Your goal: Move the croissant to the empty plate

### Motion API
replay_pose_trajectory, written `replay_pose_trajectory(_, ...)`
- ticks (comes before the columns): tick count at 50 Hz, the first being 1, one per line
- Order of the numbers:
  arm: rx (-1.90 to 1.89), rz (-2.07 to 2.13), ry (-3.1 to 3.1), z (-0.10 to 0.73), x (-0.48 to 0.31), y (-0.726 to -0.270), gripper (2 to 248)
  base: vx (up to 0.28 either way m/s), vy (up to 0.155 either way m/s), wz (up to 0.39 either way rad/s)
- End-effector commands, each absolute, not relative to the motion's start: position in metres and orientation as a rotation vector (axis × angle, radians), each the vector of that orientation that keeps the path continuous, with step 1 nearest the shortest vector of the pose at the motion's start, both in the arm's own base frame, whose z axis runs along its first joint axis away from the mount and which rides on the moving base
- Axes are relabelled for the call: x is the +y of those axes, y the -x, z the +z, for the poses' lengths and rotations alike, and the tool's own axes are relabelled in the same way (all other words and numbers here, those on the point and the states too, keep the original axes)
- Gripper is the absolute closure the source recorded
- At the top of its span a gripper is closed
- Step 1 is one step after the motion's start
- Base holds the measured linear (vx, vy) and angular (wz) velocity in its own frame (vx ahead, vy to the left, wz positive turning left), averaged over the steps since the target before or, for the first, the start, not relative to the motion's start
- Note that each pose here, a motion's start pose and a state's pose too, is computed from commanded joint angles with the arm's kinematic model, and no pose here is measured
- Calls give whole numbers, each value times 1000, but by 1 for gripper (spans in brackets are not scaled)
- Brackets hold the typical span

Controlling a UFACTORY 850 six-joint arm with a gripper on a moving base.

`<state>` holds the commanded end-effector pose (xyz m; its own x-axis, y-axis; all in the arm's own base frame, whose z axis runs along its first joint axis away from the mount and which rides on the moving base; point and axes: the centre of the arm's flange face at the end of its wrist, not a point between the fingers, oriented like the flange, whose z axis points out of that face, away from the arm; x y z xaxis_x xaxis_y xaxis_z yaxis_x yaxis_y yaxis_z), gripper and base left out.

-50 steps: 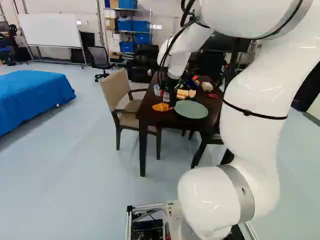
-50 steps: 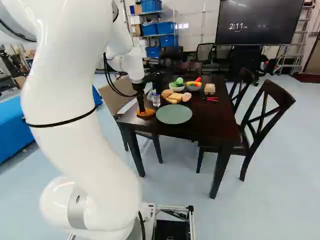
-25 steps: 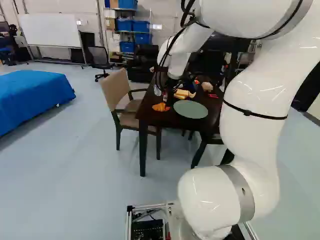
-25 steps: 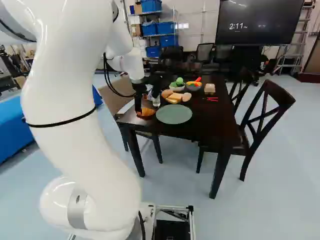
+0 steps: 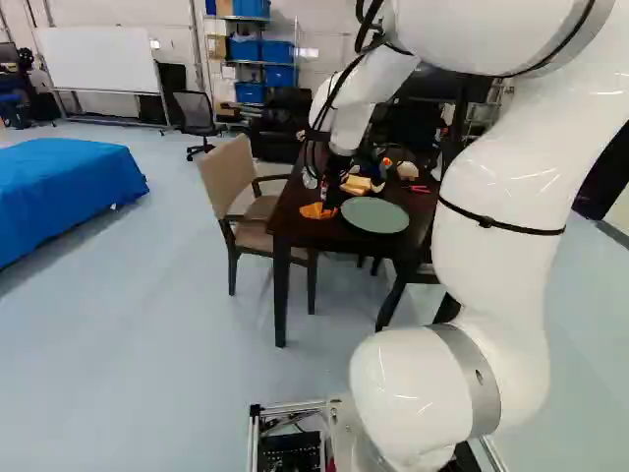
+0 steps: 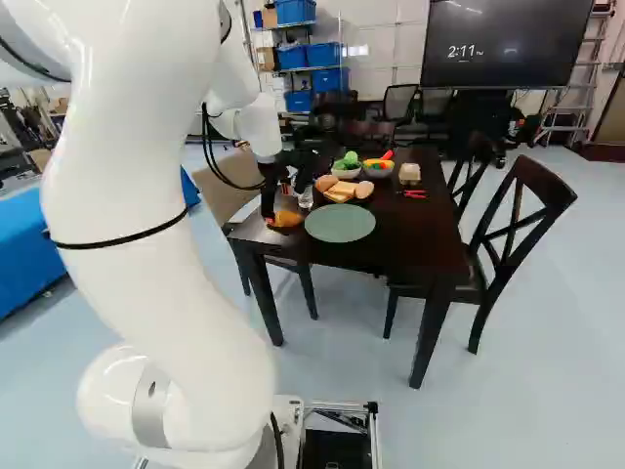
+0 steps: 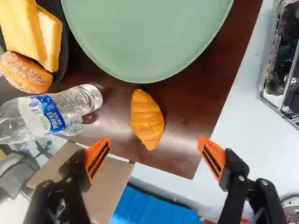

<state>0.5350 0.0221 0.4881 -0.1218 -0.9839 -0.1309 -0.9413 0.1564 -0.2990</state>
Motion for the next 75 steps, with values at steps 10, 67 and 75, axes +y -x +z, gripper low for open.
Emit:
replay_pose_trajectory(10, 2141, -206, 1854, 488, 22, -540, 3, 0, 0, 0)
replay_pose_trajectory(67, 2144, -204, 1855, 484, 22, -551, 3, 0, 0, 0)
replay_pose_trajectory(75, 2155, -190, 1863, 474, 22, -555, 3, 0, 0, 0)
